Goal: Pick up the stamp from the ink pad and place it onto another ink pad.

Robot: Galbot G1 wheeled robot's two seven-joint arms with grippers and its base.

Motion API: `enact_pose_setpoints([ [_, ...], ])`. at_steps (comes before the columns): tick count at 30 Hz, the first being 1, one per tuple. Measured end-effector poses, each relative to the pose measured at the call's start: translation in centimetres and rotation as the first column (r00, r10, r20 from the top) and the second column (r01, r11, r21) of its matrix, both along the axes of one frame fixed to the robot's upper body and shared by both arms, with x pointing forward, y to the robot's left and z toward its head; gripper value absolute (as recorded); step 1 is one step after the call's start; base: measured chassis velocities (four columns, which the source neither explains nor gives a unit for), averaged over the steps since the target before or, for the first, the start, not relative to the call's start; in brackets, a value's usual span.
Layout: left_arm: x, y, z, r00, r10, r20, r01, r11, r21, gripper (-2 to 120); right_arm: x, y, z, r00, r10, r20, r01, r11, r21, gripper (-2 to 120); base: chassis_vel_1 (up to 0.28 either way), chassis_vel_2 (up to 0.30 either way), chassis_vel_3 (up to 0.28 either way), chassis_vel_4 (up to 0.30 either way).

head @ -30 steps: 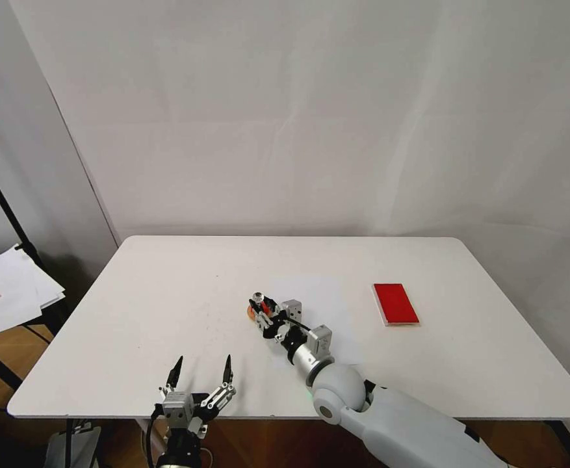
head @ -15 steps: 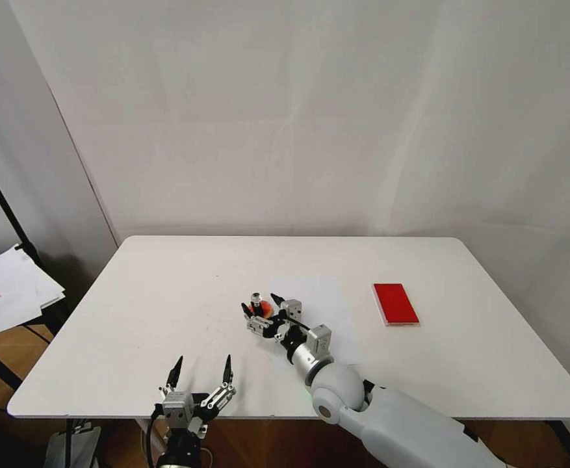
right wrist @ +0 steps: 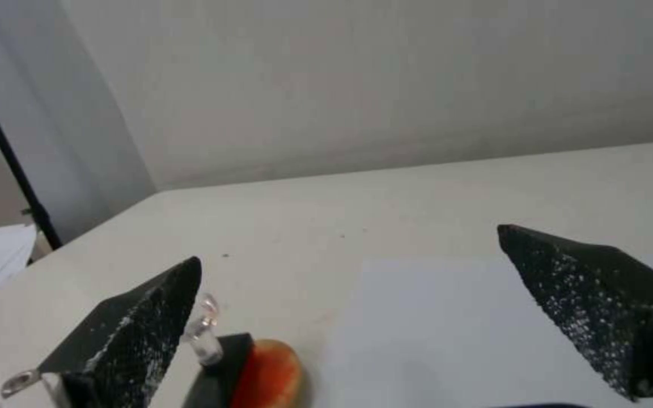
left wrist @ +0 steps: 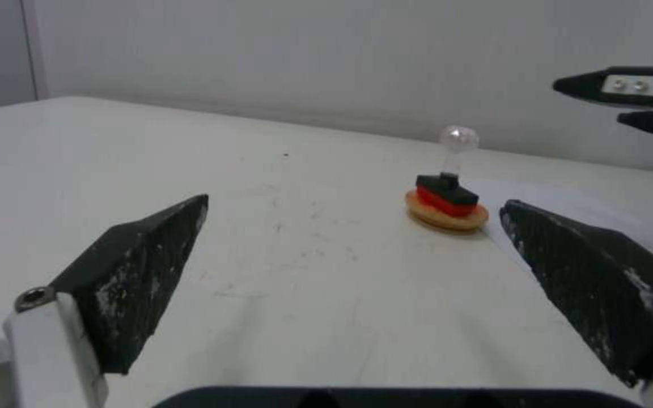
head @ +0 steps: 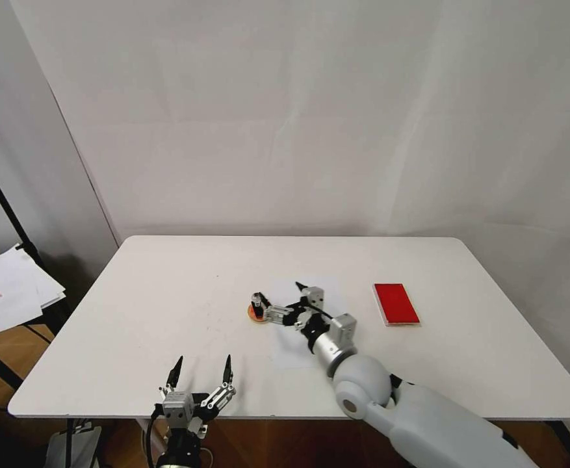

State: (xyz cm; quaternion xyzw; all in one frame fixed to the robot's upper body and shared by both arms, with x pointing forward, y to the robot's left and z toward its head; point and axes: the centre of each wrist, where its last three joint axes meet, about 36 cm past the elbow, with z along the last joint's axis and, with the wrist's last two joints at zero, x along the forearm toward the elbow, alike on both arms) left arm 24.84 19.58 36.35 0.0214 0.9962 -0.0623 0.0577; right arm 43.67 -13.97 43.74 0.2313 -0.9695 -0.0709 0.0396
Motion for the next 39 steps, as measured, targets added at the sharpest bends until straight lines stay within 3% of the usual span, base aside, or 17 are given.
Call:
enact_pose_setpoints([
  [7,0.0,0.0,0.0,1.0,0.0,0.0,0.0,1.0,0.0,102,-5.3,-4.7,-0.6,0.994,-0.111,-0.006,0.111,0.994,-0.024,100,0.0,0.0,0.0,0.0],
  [16,0.0,0.0,0.0,1.0,0.0,0.0,0.0,1.0,0.0,102,-11.7,-9.9,2.1,0.949,-0.309,0.067,0.315,0.943,-0.108,100,0.0,0.0,0.0,0.0],
  [27,0.0,0.0,0.0,1.0,0.0,0.0,0.0,1.0,0.0,102,-17.5,-10.1,0.3,0.925,-0.374,0.069,0.378,0.923,-0.065,100,0.0,0.0,0.0,0.0],
  [39,0.0,0.0,0.0,1.0,0.0,0.0,0.0,1.0,0.0,102,-19.5,-9.0,-1.8,0.921,-0.38,0.088,0.387,0.919,-0.075,100,0.0,0.0,0.0,0.0],
])
